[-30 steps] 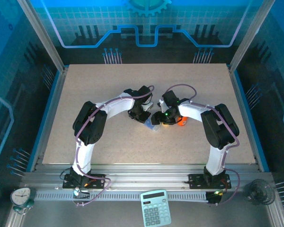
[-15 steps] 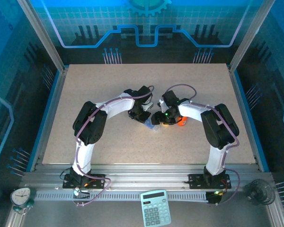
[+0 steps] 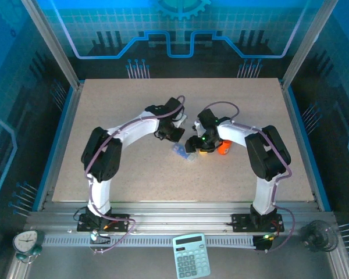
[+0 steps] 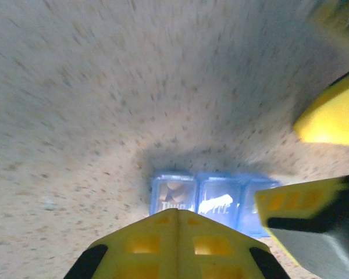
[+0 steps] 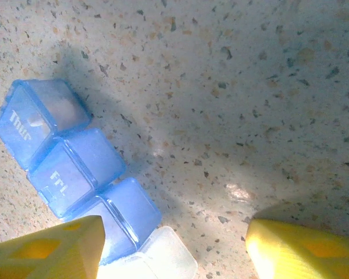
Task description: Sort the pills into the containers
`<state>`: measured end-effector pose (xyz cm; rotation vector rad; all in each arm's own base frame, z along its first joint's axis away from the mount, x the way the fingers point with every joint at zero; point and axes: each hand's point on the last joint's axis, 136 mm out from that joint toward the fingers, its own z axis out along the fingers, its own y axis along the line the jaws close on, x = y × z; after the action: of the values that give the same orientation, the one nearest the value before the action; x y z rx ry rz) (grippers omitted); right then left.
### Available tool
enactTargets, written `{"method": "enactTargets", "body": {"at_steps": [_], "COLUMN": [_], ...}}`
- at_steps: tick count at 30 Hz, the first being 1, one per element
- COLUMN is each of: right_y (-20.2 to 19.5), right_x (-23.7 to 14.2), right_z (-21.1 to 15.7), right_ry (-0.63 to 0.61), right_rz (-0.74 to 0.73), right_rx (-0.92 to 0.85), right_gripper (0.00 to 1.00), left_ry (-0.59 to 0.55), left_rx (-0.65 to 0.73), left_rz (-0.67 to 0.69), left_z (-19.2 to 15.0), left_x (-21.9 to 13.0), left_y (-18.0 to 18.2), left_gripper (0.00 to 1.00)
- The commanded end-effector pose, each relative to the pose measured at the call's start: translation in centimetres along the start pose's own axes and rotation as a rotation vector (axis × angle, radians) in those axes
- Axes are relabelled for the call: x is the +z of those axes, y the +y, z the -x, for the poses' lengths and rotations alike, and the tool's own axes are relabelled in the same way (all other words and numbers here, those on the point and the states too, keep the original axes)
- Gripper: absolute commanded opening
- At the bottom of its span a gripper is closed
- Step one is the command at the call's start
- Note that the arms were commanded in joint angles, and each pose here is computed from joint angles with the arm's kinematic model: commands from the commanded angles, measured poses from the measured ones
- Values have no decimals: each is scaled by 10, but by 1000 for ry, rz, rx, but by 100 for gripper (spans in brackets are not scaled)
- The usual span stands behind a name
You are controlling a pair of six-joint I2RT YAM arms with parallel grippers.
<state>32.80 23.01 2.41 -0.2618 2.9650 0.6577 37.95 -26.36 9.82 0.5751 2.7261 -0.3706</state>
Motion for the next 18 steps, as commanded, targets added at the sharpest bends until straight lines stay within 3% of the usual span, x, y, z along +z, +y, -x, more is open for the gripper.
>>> {"method": "enactTargets", "body": {"at_steps": [1,6,11,15,17,18], "right_y": [-15,19,29,8,-9,-19], "right_x": [-8,-74,-149,-211,-237,-249], "right_z": [25,64,87,94,93,91], "right_ry": [-61,-198,-362,-526,-605,-645], "right_rz": [-63,14,31,16,1,-11], "right_rx": [-29,-60,-71,-35,2,28], "right_gripper": [70,72,77,85,90,94], "left_ry": [-231,-431,-641,-796,-854,-882], "left_rx": [-37,-61,-85,-92,-106,-118], "left_rz": [-24,-9,33,113,170,202], "left_z": [46,63,66,57,51,48], "left_x": [-61,-115,-171,-211,-226,-233], "left_y": [2,18,41,64,77,84], "left_gripper": [0,3,19,43,64,83]}}
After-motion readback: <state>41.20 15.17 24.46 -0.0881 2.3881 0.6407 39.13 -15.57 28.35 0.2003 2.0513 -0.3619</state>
